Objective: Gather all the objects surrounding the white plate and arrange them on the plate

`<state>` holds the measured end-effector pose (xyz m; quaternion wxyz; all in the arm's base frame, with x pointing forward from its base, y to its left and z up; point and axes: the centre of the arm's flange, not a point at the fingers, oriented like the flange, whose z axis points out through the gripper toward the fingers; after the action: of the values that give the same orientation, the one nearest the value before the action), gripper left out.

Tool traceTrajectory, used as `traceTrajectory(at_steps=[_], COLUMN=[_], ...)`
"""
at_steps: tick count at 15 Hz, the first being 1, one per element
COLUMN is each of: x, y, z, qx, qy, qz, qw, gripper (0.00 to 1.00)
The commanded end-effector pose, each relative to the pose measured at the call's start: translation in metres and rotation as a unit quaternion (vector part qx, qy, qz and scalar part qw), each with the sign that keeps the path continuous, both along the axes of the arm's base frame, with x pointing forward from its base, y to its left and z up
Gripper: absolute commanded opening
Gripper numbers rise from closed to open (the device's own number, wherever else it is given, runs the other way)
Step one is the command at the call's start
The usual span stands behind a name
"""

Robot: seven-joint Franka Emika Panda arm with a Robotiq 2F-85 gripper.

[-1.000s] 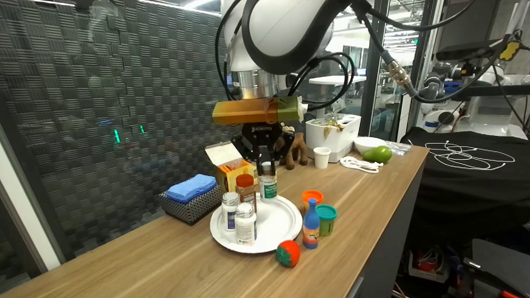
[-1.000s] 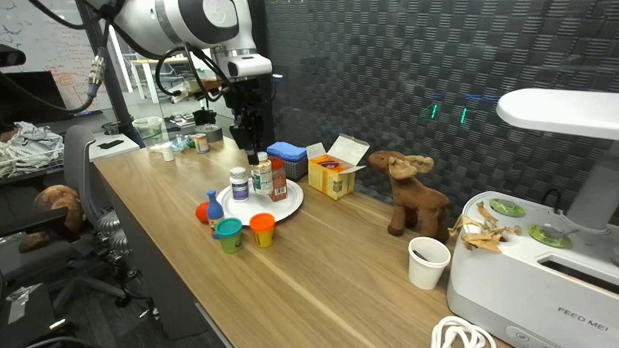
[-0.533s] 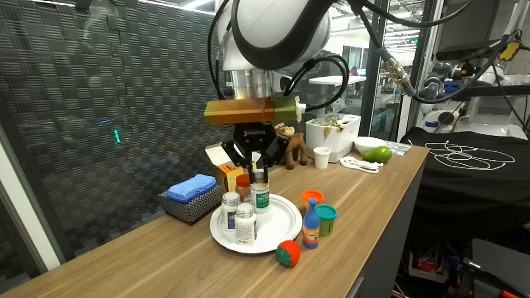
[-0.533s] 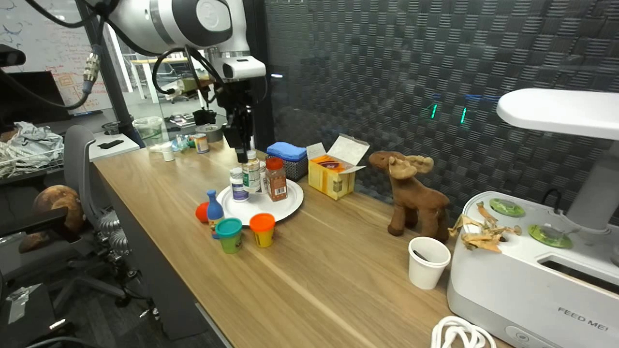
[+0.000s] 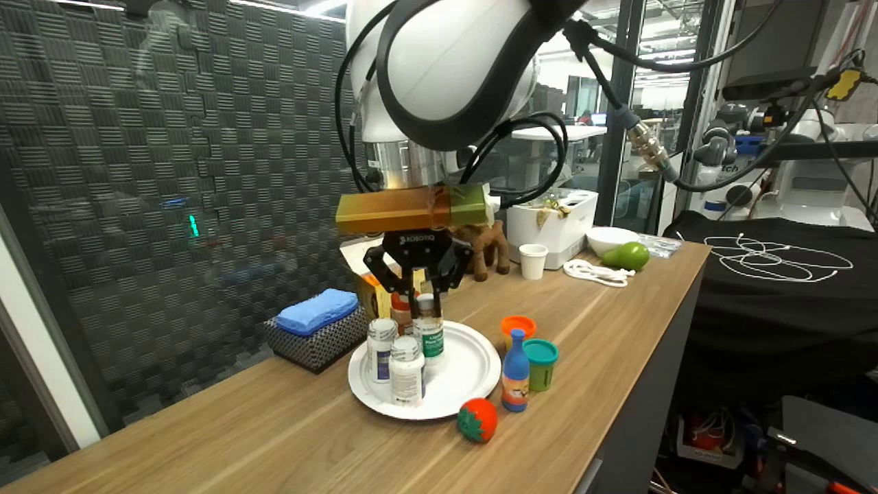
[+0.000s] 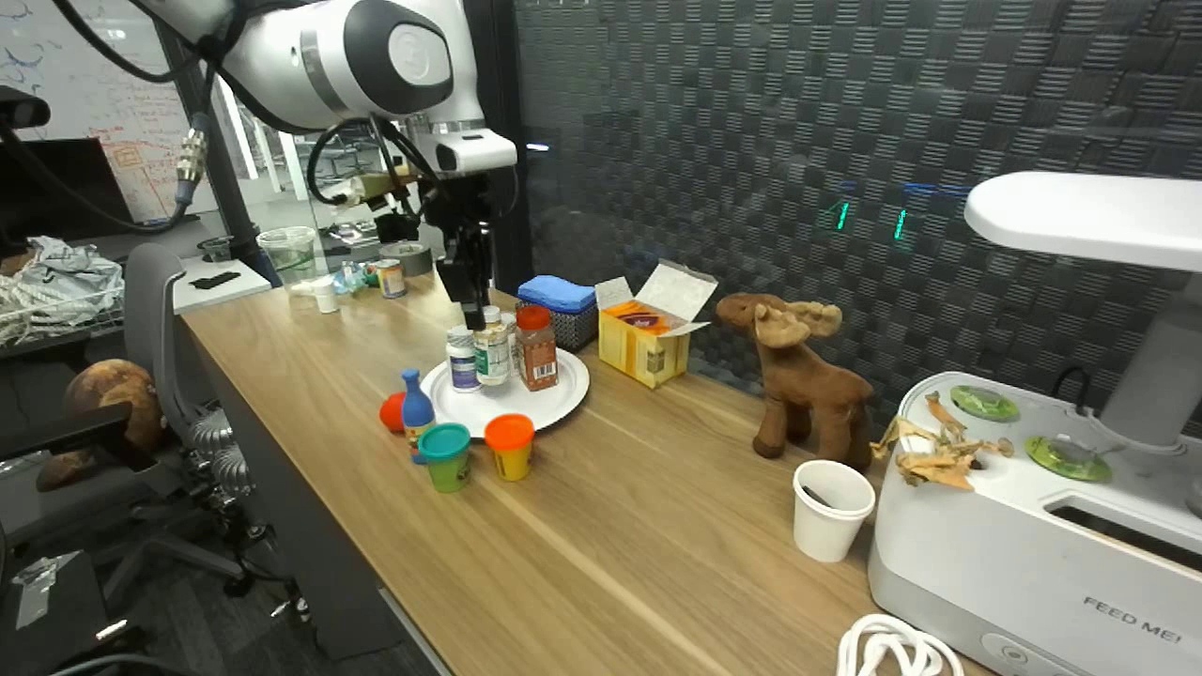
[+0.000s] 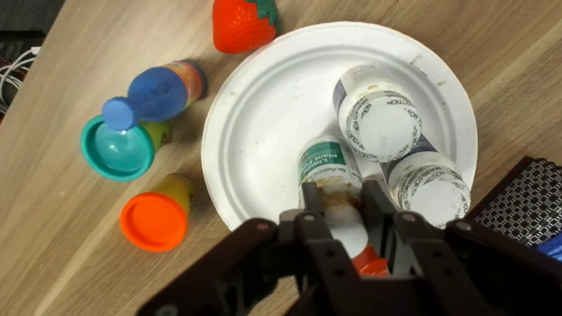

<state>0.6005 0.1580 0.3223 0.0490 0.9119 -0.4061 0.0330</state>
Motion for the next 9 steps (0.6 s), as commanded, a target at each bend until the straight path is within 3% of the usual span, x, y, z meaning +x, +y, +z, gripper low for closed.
traceTrajectory(at_steps=[1, 9], x=[0.014, 0.024], y=[0.002, -0.002], z=[0.001, -0.005], qx=[-0.008, 0.011], qy=[-0.027, -0.035], qz=[0.007, 0.012], qw=[0.9996, 0.9993], gripper=[0.07, 0.07])
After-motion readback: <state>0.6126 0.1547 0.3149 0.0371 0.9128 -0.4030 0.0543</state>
